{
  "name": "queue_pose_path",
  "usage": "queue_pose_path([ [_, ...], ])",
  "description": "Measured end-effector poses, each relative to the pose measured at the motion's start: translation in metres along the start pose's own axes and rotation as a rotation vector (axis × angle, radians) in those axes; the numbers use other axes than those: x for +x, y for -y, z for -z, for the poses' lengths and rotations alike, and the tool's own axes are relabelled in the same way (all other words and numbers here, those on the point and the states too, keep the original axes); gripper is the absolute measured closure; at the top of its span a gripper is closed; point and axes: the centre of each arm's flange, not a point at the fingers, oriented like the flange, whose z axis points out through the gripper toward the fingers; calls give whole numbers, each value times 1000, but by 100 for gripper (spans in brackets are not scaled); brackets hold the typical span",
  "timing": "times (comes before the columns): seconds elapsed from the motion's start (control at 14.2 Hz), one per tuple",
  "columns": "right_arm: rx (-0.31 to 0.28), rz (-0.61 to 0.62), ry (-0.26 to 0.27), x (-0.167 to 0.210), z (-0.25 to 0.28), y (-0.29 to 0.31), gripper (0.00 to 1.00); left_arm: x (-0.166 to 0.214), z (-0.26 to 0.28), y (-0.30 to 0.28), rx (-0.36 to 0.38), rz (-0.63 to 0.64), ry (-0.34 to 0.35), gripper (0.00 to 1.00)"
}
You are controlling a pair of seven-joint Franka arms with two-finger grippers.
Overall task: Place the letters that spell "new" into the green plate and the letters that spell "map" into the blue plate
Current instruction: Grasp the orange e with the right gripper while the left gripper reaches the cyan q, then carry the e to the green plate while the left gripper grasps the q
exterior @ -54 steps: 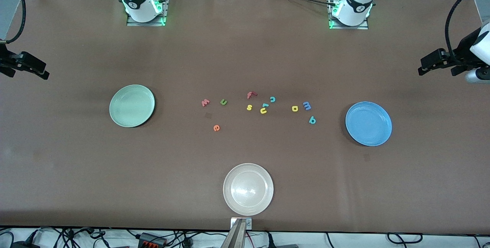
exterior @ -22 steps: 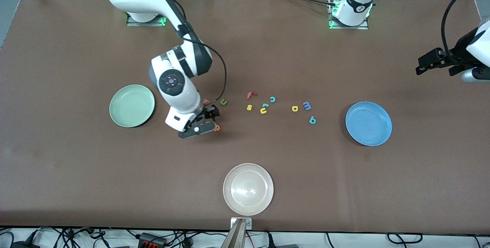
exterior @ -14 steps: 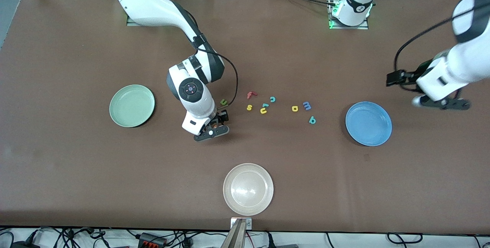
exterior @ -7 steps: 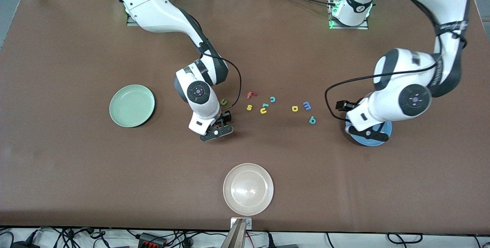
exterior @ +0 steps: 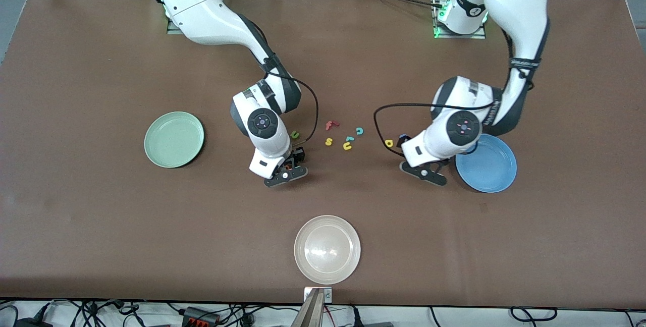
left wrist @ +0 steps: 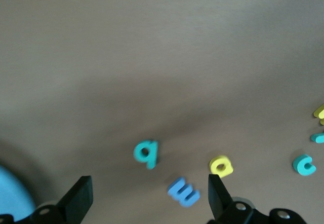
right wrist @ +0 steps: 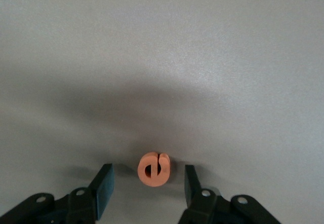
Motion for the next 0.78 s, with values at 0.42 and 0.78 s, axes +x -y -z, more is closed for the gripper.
queue_pose_path([
  [0.42, -2, 1, 4, -1, -4, 0, 43, -16, -50, 9, 26, -12, -52, 13],
  [0.78, -6, 3, -3, 1, -1, -1, 68, -12, -71, 9, 70, -71, -103, 30],
])
